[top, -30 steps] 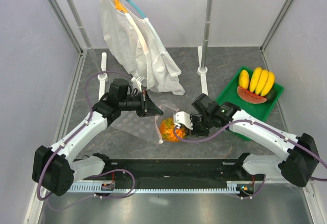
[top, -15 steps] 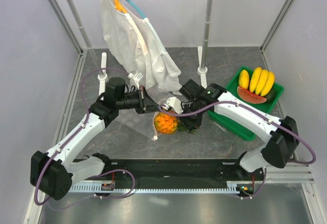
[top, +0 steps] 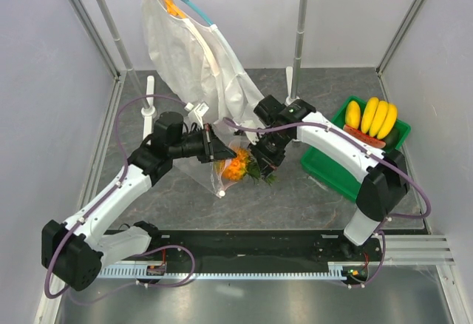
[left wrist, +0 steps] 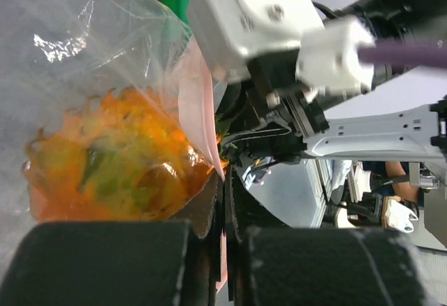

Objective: Place the food in the zip-top bag and seal the zipper
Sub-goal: Place the fake fruit in the zipper food storage bag.

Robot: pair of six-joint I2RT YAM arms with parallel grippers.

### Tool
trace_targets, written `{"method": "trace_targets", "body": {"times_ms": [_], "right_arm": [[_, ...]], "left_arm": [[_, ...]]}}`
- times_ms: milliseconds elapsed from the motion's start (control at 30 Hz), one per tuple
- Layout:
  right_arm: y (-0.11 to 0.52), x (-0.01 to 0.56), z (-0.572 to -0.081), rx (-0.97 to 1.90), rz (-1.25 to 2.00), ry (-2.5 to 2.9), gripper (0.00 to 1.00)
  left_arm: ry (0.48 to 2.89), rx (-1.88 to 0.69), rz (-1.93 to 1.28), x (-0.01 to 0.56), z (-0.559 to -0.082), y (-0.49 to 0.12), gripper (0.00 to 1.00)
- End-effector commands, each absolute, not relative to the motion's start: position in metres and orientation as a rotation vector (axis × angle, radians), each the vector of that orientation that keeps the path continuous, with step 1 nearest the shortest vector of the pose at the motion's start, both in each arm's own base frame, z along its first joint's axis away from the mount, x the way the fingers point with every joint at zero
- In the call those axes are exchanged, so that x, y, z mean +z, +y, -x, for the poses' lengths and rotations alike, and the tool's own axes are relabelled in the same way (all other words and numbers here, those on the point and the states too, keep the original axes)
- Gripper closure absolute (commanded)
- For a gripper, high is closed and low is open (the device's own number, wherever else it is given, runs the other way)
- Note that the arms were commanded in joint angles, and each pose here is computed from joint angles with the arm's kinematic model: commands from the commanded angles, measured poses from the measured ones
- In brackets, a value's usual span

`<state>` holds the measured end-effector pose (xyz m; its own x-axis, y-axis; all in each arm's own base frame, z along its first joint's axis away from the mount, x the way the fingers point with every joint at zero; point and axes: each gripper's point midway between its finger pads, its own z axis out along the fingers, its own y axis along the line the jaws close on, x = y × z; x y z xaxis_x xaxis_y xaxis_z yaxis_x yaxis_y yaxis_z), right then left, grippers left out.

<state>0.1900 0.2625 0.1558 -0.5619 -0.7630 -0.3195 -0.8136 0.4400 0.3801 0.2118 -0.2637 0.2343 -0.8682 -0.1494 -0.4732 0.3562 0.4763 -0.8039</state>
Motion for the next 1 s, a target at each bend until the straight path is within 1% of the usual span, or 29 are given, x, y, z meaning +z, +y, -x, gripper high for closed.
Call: {"method": "trace_targets", "body": {"times_ms": [0, 100, 167, 300, 400, 433, 500, 567, 600, 667, 700, 733, 800, 933, 967], "right_arm": [[0.308, 0.233, -0.212, 1.058, 1.256, 2.303, 1.00], [0.313, 0.247, -0.199, 1.121, 1.337, 2.227, 1.00], [0.309, 0.247, -0.196, 1.057, 1.355, 2.259, 1.00], [0.314, 0.259, -0.193, 1.114, 1.282, 2.280, 1.00], [0.328, 0.269, -0.195, 1.210, 1.210, 2.280, 0.99], [0.333, 0.275, -0.194, 1.241, 1.212, 2.257, 0.91], [0.341, 0.284, -0.192, 1.322, 1.236, 2.207, 0.69], [0.343, 0.297, -0.190, 1.352, 1.248, 2.148, 0.60], [0.342, 0.300, -0.189, 1.352, 1.253, 2.133, 0.46], [0.338, 0.303, -0.184, 1.341, 1.296, 2.077, 0.40], [0.333, 0.310, -0.180, 1.332, 1.301, 2.041, 0.31], [0.330, 0.306, -0.177, 1.320, 1.312, 2.032, 0.27], [0.321, 0.309, -0.180, 1.246, 1.300, 2.014, 0.20], [0.291, 0.301, -0.205, 1.121, 1.136, 2.109, 0.19], [0.275, 0.301, -0.219, 1.100, 1.030, 2.146, 0.19]], "left_arm": [[2.317, -1.468, -0.160, 0.227, -0.190, -0.268, 0.98], [2.309, -1.542, -0.167, 0.236, -0.188, -0.274, 0.98], [2.310, -1.545, -0.166, 0.238, -0.188, -0.276, 0.98], [2.325, -1.526, -0.171, 0.233, -0.183, -0.277, 0.98], [2.319, -1.634, -0.142, 0.235, -0.177, -0.284, 0.98], [2.325, -1.672, -0.127, 0.235, -0.175, -0.285, 0.98], [2.343, -1.776, -0.093, 0.237, -0.167, -0.289, 0.98], [2.285, -1.834, -0.106, 0.249, -0.170, -0.287, 0.98], [2.282, -1.844, -0.088, 0.251, -0.171, -0.284, 0.98], [2.228, -1.880, -0.070, 0.260, -0.177, -0.274, 0.98], [2.242, -1.907, 0.004, 0.256, -0.178, -0.270, 0.98], [2.217, -1.915, 0.032, 0.259, -0.184, -0.264, 0.98], [2.196, -1.948, 0.014, 0.264, -0.185, -0.260, 0.98], [2.163, -1.969, 0.040, 0.267, -0.191, -0.250, 0.98], [2.157, -1.969, 0.045, 0.267, -0.191, -0.249, 0.98]]}}
